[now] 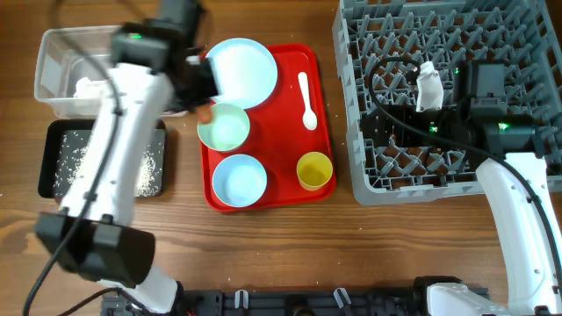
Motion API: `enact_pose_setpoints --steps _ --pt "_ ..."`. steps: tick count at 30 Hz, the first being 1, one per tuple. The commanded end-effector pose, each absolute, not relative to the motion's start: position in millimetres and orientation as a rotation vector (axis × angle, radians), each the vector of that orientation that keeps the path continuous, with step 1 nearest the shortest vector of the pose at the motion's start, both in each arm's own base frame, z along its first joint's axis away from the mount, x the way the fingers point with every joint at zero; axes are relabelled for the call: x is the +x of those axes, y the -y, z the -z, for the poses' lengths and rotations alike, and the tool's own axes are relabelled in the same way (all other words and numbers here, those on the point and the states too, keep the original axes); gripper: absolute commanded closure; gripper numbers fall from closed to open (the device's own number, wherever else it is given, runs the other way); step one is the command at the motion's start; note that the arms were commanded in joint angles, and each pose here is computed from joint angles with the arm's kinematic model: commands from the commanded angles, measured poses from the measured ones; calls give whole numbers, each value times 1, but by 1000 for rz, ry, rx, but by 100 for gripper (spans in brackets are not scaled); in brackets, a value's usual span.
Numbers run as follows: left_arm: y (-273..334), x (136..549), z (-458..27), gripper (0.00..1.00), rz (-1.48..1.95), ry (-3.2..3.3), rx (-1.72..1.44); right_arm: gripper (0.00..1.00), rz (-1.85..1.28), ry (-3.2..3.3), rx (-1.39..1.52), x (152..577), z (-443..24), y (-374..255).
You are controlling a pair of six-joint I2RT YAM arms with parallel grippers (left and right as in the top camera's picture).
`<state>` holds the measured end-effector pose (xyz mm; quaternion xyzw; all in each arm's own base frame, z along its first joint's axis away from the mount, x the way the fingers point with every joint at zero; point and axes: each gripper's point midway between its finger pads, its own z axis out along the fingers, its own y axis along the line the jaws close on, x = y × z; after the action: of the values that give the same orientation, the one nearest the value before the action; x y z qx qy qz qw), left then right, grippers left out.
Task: Sort waste into correct bins and load items into the dishwasher rack
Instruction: 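Carry carrot to black tray and release with left gripper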
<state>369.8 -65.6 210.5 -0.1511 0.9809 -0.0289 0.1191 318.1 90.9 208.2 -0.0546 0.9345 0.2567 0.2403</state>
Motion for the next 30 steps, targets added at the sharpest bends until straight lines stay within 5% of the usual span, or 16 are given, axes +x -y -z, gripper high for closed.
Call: enact_pose_setpoints --steps 1,8,14,20,22,30 --pt "-17 352 -201 96 -44 -2868 -814 0 -678 -2546 -164 322 -211 -88" --pt "-118 325 -105 96 -67 -2596 -1595 0 -658 -2553 -154 323 -209 -86" --pt "-124 309 -25 96 -19 -2421 -1804 1 -659 -2552 -153 323 -210 -86" --pt "-123 306 -11 67 -7 -2368 -1850 0 -657 -2545 -155 324 -210 -86" --pt "-122 306 -11 44 -7 -2369 -1850 1 -663 -2537 -149 326 -212 -87" --pt "-118 306 -12 31 27 -2407 -1818 0 -661 -2531 -151 327 -212 -86"
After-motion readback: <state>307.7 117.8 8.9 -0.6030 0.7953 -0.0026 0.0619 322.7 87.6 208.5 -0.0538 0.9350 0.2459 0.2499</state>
